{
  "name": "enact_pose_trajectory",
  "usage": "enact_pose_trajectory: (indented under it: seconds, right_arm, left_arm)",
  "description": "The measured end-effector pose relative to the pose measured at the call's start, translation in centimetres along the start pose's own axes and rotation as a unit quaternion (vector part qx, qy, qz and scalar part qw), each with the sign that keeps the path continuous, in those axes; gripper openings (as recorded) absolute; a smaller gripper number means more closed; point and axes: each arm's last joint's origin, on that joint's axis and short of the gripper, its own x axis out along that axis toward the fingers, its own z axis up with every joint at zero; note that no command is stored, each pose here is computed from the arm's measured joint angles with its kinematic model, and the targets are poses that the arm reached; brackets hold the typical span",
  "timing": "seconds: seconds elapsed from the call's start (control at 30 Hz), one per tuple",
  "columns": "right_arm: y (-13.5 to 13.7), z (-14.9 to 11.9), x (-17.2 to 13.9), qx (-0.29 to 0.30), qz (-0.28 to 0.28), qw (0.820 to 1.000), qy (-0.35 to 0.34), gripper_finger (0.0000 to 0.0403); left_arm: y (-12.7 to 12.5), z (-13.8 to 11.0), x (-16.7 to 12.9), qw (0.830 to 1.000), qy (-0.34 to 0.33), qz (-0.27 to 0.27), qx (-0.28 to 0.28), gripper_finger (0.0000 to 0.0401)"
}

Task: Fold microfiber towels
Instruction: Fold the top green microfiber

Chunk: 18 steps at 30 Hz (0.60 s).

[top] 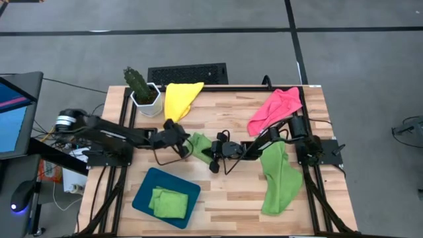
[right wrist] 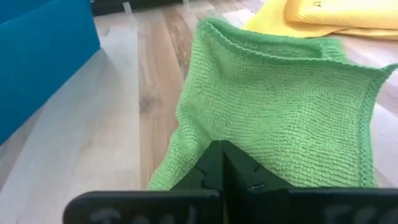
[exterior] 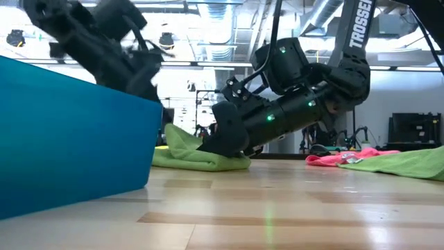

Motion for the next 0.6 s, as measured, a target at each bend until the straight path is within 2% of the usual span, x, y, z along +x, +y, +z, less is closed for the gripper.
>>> enact_pose_trajectory:
  seconds: [0.07,0.17,0.4,0.5,0.6]
  right_arm:
    - [0.0,0.0,0.0,0.0,0.0,1.0,0.0,0.0019]
    - [-0.1,0.0,0.0,0.001,-0.001,1.0,-0.002,0.0022]
    - [-0.1,0.2,0.1,0.002,-0.002,1.0,-0.005,0.0027]
    - [-0.1,0.2,0.1,0.002,-0.003,1.0,-0.004,0.0024]
    - [-0.1,0.2,0.1,0.001,-0.002,1.0,-0.001,0.0024]
  left_arm:
    - [-0.1,1.1,-1.2,0.999,-0.038,-0.014,-0.023,0.0]
    - [-1.0,2.0,-1.7,0.994,-0.094,-0.048,-0.028,0.0]
    - [-4.5,0.3,2.4,0.991,-0.105,-0.085,0.015,0.0]
    - [-6.1,0.0,4.4,0.993,-0.063,-0.075,0.061,0.0]
    - [-6.7,-0.2,5.6,0.996,-0.006,-0.033,0.087,0.0]
